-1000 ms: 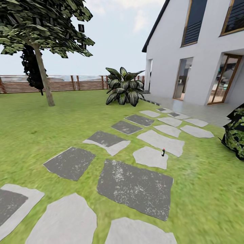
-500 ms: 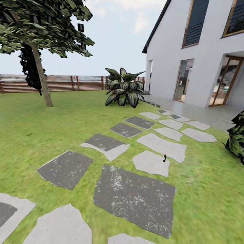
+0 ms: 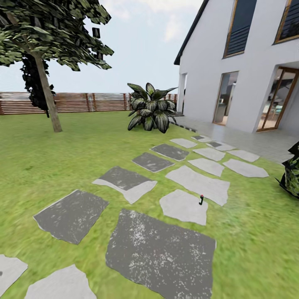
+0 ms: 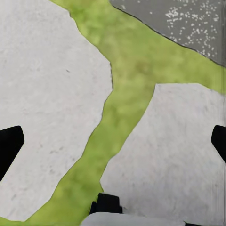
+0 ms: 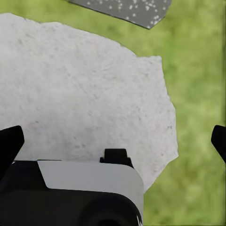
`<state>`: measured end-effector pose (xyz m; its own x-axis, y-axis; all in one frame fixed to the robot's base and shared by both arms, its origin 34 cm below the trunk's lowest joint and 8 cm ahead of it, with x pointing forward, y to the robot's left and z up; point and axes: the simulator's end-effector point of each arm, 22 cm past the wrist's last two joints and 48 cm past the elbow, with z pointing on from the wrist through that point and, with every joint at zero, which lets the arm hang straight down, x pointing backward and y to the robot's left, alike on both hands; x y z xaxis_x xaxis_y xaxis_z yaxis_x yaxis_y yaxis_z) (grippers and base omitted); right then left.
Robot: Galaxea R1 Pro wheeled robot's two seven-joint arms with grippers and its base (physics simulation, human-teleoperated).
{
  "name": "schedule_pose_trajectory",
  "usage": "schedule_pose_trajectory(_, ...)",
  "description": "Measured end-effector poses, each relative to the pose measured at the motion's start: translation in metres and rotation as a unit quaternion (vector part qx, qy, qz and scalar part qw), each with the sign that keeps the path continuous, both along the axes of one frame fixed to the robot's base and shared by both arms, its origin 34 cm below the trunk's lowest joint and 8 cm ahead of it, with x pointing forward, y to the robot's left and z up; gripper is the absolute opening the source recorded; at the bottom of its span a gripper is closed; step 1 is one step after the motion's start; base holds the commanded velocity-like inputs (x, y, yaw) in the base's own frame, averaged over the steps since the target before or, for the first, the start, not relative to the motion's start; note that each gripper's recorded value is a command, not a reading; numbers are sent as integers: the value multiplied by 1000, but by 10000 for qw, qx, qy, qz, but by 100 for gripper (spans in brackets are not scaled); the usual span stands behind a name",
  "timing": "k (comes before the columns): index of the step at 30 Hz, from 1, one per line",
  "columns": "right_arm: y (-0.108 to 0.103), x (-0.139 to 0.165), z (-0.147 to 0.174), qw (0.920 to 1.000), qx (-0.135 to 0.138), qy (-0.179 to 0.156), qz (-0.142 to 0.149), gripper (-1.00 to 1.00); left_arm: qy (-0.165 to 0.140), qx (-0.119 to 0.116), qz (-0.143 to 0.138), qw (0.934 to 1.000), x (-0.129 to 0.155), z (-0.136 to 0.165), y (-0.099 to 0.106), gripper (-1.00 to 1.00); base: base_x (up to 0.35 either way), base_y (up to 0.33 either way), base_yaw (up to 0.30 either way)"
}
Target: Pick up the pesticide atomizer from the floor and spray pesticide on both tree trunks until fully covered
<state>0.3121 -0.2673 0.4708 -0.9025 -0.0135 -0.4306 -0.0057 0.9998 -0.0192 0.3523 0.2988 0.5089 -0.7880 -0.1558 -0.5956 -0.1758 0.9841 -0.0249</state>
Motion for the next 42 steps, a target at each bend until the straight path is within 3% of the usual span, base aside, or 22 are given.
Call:
schedule_pose_trajectory(20,0,0,1,10000,0,-7,-1,100,-8,1,6,10000,0,1,0,100,297,-167,-255)
schedule_pose_trajectory(42,1,0,1,10000,4,-8,-1,100,-8,2,6,10000,0,1,0,100,335,-12,-20)
